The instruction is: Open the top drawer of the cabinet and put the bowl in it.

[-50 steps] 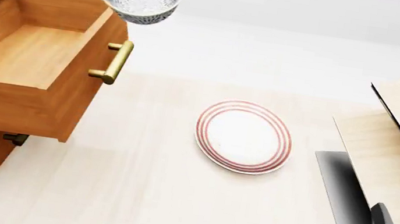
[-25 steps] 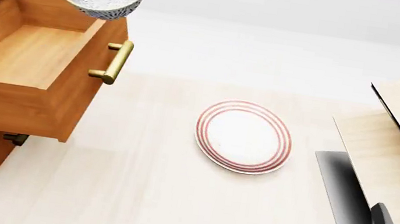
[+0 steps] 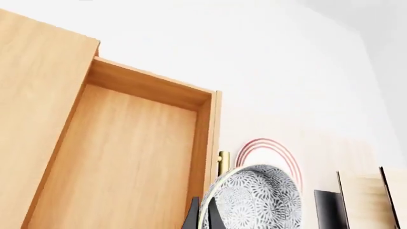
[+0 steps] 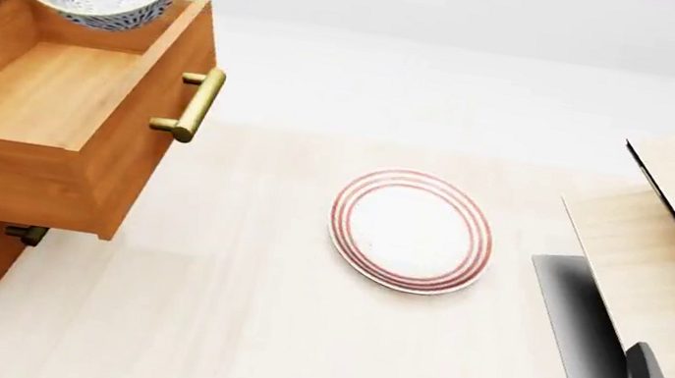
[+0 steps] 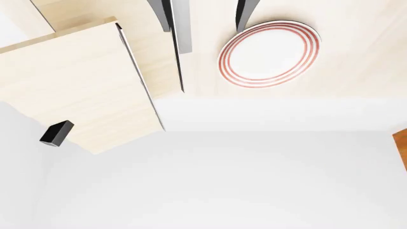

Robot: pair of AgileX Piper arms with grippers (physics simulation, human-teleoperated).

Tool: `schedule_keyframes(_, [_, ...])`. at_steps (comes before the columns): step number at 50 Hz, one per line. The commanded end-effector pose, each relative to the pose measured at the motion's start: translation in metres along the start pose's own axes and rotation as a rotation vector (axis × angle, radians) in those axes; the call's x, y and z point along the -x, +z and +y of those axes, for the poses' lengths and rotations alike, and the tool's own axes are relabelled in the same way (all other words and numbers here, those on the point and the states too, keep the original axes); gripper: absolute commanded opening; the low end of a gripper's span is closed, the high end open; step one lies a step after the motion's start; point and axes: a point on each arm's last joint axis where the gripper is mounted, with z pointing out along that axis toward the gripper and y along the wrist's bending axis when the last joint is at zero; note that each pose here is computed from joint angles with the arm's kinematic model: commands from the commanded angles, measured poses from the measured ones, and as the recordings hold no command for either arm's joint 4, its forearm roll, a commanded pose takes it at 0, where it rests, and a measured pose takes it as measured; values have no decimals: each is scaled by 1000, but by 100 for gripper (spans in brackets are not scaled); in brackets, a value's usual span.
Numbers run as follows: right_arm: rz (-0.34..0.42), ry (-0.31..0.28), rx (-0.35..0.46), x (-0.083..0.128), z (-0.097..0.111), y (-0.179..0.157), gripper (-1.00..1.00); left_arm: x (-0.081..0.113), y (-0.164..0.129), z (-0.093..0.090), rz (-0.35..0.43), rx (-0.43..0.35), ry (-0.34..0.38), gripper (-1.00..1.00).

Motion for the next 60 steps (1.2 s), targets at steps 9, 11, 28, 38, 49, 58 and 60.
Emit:
schedule_keyframes(9, [-1, -1, 0, 0, 0, 0, 100, -10, -13, 21, -41, 46, -85, -100])
schedule_keyframes(11, [-1, -1, 0, 0, 0, 0, 100, -11, -14, 23, -43, 47, -98, -100])
schedule_keyframes(28, [-1, -1, 0, 0, 0, 0, 100, -9, -26, 47, -99, 133, -162, -100])
schedule_keyframes(38, [-1, 0, 0, 0, 0, 0, 100, -7, -15, 55, -103, 156, -187, -100])
schedule_keyframes(49, [-1, 0, -1, 0, 0, 0, 100, -4, 5, 60, -98, 168, -208, -100])
schedule_keyframes(58, [-1, -1, 0, 0, 0, 0, 100, -2, 22, 66, -90, 181, -221, -100])
schedule_keyframes(60, [-1, -1, 0, 0, 0, 0, 100, -1, 24, 69, -91, 193, -220, -100])
